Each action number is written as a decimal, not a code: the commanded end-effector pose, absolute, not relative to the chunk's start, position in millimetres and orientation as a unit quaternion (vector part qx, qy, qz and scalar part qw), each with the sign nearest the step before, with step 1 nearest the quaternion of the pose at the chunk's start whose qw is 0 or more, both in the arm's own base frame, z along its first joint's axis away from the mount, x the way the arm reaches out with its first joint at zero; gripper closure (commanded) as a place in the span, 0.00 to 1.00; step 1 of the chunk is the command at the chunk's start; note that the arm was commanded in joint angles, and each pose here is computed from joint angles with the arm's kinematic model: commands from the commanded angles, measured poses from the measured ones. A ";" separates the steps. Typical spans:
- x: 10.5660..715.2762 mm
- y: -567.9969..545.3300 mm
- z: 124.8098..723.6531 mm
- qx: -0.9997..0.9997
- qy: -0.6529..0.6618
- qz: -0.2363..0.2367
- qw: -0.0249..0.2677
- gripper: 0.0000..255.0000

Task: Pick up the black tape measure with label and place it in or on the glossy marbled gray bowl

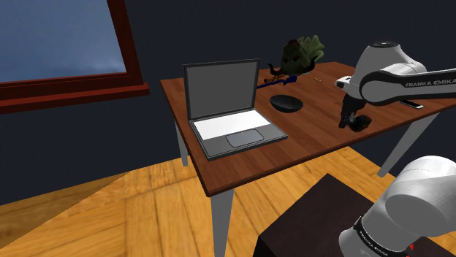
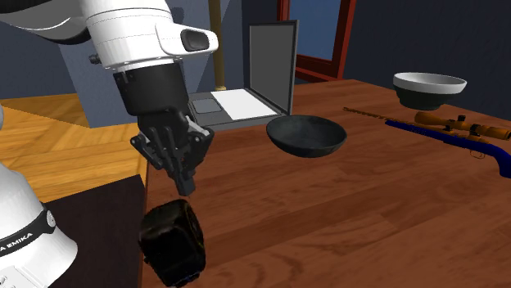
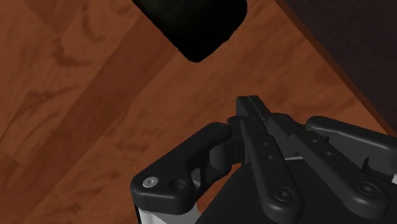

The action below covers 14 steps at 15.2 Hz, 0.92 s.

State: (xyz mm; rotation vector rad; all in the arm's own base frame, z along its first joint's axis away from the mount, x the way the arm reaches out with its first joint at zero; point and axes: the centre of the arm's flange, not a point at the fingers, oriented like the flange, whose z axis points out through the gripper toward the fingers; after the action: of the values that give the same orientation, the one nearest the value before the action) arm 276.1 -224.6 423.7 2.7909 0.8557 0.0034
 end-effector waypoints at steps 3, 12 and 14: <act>276.1 -224.6 423.7 0.950 0.291 0.001 0.111 0.00; 263.8 -300.9 451.6 0.897 0.436 -0.042 0.066 0.00; 263.6 -302.5 441.2 0.897 0.436 -0.042 0.066 0.00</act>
State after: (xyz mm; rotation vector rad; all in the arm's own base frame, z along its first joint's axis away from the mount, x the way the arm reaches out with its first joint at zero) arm 264.0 -300.7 445.5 2.7046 1.3108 -0.1253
